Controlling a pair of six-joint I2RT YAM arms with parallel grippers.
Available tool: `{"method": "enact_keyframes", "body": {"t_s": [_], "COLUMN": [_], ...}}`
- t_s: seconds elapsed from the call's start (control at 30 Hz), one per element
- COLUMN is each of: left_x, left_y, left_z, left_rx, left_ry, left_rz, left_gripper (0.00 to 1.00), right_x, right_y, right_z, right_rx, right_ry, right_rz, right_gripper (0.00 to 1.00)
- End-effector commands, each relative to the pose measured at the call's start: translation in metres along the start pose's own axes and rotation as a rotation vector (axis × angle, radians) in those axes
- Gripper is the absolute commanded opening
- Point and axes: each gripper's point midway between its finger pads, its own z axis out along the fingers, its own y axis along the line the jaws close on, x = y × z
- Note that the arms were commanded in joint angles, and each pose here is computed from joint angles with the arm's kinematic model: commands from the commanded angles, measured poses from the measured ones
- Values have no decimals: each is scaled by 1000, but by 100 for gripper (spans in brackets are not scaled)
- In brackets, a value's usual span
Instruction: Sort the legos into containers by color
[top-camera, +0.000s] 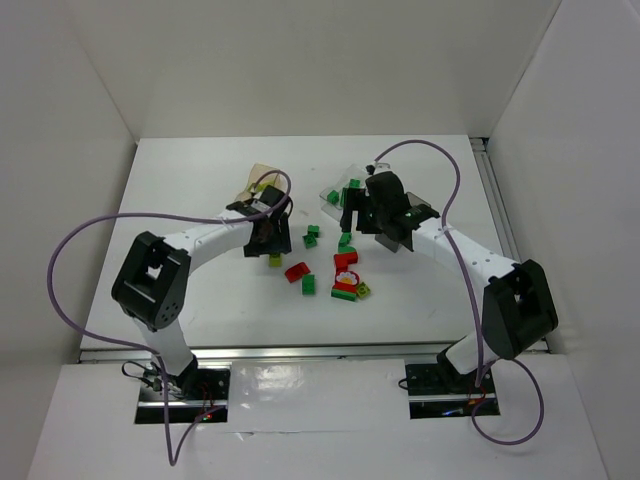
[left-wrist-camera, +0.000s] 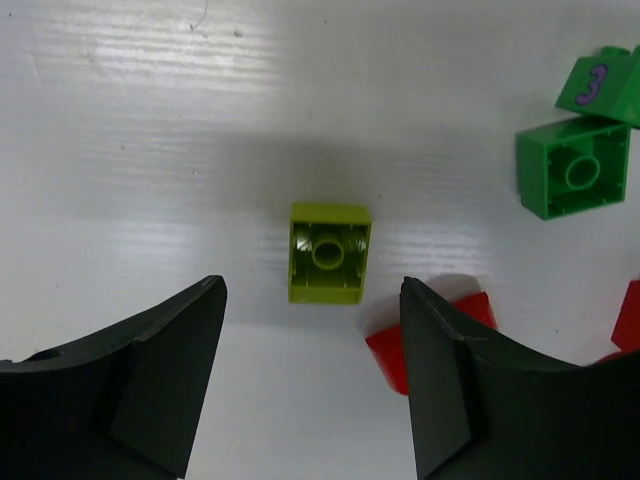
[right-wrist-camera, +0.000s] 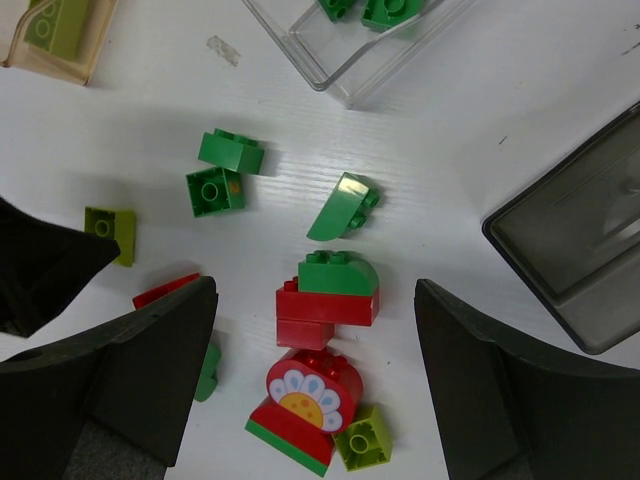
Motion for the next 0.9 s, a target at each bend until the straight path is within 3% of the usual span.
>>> {"method": "enact_keyframes", "body": {"t_s": [0.0,0.2,0.33,0.53,0.67,0.87], "left_x": [-18,-10,-15,-90,-127,-176], "left_y": [-9,-14,-1,12,23,26], "left_z": [13,33,26,-31,-33,-20], "left_rx": [9,1,-62,-48,-94,-85], "left_ry": [-55,-3,-26,-203,-252,-288], "left_rz": [-35,-12,-25,-64,-75,-110], "left_gripper": [78,65,40,26,25,31], "right_x": [-5,-8,-8,-7,-11,-12], "right_y": [6,5,5,3,-1,4], "right_z": [-7,-9,-9,-10,-12,-16], "right_rx": [-19,-15,-15,-3,24,-4], "right_ry": [-25,-37,-37,-33,-38,-37], "right_rz": [0,1,1,0,-23,-20], "right_gripper": [87,87,87,87,87,87]}}
